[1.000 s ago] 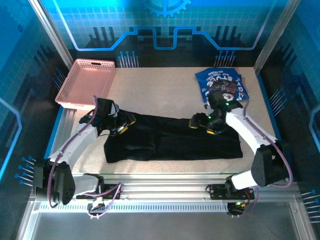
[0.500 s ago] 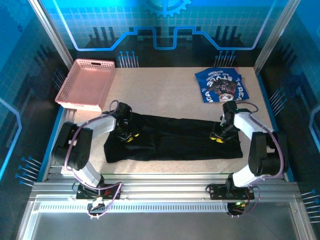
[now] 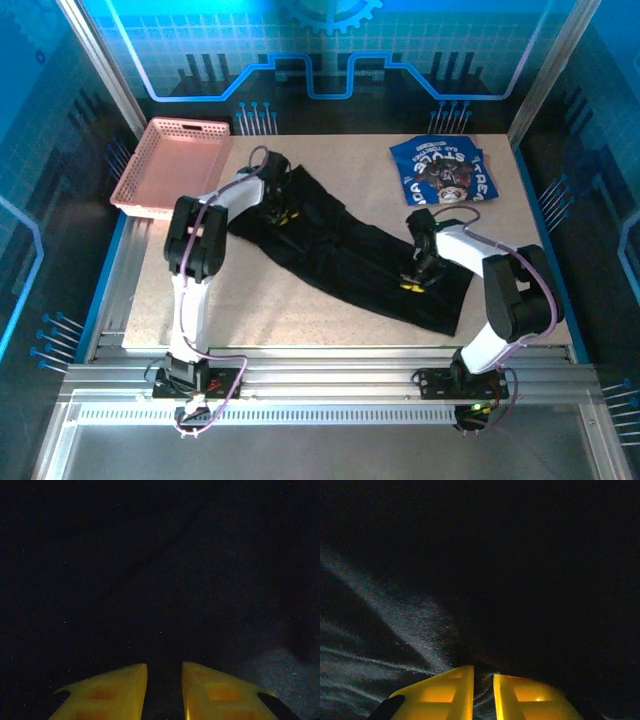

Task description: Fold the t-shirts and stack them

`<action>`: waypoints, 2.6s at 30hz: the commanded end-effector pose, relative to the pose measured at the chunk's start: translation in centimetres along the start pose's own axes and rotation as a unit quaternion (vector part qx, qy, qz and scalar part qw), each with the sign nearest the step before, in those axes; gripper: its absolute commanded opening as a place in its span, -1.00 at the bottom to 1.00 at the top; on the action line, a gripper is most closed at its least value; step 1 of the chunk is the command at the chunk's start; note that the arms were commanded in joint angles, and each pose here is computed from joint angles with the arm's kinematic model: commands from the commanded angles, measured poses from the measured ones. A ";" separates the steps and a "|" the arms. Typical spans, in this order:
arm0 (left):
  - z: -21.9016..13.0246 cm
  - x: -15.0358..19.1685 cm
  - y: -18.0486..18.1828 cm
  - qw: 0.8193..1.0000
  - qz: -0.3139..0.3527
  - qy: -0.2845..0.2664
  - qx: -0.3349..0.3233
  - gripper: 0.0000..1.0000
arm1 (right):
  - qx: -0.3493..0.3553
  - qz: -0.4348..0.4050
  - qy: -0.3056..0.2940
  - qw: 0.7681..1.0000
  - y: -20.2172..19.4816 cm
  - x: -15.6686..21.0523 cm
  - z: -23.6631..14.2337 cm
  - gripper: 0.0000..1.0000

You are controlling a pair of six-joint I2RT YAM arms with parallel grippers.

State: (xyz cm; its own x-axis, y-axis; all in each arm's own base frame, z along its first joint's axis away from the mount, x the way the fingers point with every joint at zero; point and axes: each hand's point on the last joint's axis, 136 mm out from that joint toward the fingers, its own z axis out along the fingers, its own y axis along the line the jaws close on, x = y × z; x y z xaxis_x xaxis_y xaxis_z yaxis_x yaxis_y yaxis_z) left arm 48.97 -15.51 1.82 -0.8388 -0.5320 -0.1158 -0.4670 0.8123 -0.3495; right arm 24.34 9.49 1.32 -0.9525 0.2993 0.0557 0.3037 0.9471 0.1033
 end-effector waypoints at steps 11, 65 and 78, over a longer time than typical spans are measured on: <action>7.9 -8.8 -3.4 0.994 -0.016 0.033 0.099 -0.44 | -0.044 0.037 0.063 0.996 11.3 8.1 2.1 -0.57; -8.9 28.4 3.7 0.982 0.029 0.109 0.152 0.07 | -0.137 -0.112 0.028 0.984 1.2 11.9 -2.3 0.42; -2.7 25.9 5.7 0.992 -0.011 0.098 0.077 -0.07 | -0.143 -0.110 0.041 0.983 1.6 11.7 -1.0 0.39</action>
State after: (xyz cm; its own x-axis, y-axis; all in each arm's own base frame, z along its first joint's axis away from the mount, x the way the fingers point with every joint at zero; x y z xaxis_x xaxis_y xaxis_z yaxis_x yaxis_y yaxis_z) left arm 23.21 -25.95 2.15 -0.9014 -0.4256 0.0797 -0.3898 0.7174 -0.5774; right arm 13.73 14.24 3.38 -0.9949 0.0739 0.0680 0.0944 0.9202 0.3799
